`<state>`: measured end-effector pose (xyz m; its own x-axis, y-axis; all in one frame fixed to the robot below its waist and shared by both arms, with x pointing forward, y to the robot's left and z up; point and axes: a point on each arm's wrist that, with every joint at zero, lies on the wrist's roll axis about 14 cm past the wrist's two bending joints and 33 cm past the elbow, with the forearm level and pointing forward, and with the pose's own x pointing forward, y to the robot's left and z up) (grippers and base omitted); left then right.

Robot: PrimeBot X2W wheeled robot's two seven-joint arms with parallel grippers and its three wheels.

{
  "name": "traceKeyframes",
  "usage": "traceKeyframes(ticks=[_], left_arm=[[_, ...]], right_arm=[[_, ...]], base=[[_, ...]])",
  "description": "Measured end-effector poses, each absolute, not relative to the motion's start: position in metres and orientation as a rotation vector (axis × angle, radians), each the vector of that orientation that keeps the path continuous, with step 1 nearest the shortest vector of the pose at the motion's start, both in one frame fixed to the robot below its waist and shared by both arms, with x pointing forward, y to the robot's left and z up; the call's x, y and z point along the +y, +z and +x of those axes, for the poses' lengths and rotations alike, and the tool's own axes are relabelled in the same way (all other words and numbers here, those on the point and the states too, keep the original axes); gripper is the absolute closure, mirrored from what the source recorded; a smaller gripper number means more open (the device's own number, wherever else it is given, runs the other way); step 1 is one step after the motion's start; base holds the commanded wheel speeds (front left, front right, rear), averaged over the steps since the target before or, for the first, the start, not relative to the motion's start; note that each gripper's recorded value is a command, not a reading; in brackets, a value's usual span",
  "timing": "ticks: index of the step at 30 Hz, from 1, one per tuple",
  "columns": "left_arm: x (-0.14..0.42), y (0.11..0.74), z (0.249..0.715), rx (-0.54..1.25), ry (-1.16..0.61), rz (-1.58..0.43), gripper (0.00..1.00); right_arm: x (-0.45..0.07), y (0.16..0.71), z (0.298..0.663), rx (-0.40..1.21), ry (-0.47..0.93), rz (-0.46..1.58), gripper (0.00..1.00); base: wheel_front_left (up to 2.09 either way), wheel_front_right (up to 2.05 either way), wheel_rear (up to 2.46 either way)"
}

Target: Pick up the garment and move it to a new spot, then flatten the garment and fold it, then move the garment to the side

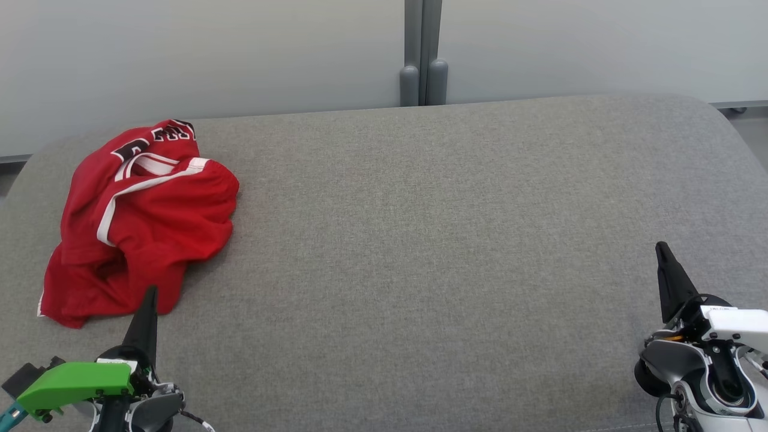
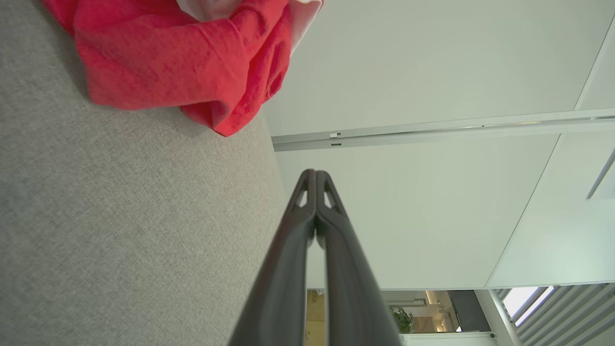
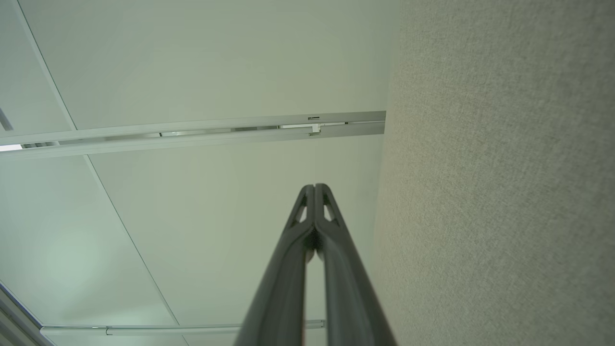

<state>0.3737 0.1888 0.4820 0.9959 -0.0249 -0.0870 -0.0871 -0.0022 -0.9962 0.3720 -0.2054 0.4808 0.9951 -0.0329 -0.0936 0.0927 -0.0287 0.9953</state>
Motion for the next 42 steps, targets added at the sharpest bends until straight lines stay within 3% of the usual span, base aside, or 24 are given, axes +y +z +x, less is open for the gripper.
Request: traceKeyframes(ticks=[16,17,20,21,22,42], left_arm=[[0.189,0.482,0.374,0.088,0.048,-1.573,1.0],[0.189,0.482,0.374,0.088,0.048,-1.573,0.0],[0.187,0.466,0.366,0.127,0.087,-1.581,0.0],[0.185,0.458,0.362,0.146,0.105,-1.586,1.0],[0.183,0.451,0.358,0.163,0.122,-1.592,0.0],[0.173,0.453,0.355,0.171,0.11,-1.464,0.0]], right_arm=[[-0.205,0.481,0.372,0.047,-0.101,1.596,1.0],[-0.205,0.481,0.372,0.046,-0.101,1.596,0.0],[-0.202,0.463,0.364,0.089,-0.145,1.608,0.0],[-0.201,0.456,0.359,0.107,-0.164,1.614,1.0],[-0.199,0.447,0.354,0.126,-0.185,1.62,0.0],[-0.194,0.451,0.351,0.128,-0.169,1.467,0.0]], base=[[0.0,0.0,0.0],[0.0,0.0,0.0],[0.0,0.0,0.0],[0.0,0.0,0.0],[0.0,0.0,0.0],[0.0,0.0,0.0]])
